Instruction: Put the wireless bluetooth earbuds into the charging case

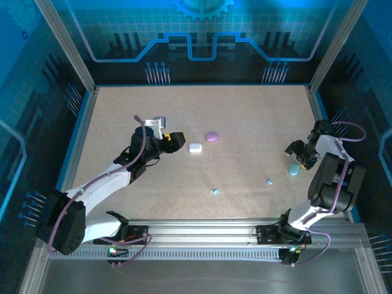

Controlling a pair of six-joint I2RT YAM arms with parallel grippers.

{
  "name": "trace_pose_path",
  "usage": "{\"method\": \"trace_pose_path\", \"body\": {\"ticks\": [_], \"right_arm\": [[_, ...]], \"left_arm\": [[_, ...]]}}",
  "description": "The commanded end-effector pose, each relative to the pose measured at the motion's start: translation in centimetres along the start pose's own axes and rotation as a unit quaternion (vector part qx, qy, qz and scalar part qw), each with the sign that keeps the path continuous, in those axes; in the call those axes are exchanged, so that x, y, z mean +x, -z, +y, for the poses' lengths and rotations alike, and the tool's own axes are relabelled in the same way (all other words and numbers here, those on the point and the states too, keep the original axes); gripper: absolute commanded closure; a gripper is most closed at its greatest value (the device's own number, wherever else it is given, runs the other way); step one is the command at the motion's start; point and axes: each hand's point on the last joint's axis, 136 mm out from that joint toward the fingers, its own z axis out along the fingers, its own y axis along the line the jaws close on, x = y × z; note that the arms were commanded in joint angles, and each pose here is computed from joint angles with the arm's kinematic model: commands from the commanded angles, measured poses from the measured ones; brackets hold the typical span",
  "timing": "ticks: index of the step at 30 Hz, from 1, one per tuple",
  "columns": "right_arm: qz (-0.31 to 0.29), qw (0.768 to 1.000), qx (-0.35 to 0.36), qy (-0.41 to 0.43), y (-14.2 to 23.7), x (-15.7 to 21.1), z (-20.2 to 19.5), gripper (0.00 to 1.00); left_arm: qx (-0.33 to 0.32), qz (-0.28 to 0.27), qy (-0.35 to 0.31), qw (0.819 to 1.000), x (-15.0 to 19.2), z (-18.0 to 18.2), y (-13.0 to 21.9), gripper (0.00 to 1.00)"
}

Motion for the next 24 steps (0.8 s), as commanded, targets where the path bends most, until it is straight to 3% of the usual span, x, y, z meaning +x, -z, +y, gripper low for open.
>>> {"method": "trace_pose_path", "body": {"ticks": [1,7,24], "right_arm": [[0.01,1.0,0.01,-0.002,0.3,-0.2,-1.1,0.29],[0.039,0.999,-0.003,-0.015,-0.7,1.3,-0.5,0.31],[0.069,0.994,0.083,0.008,-1.7,3.8,-0.7,0.35]], "left_arm": [[0.001,-0.015,-0.005,1.0,-0.7,0.0,0.3,0.3],[0.0,-0.011,0.003,1.0,-0.4,0.2,0.2,0.3],[0.001,-0.008,0.009,1.0,-0.3,0.2,0.2,0.3]]}}
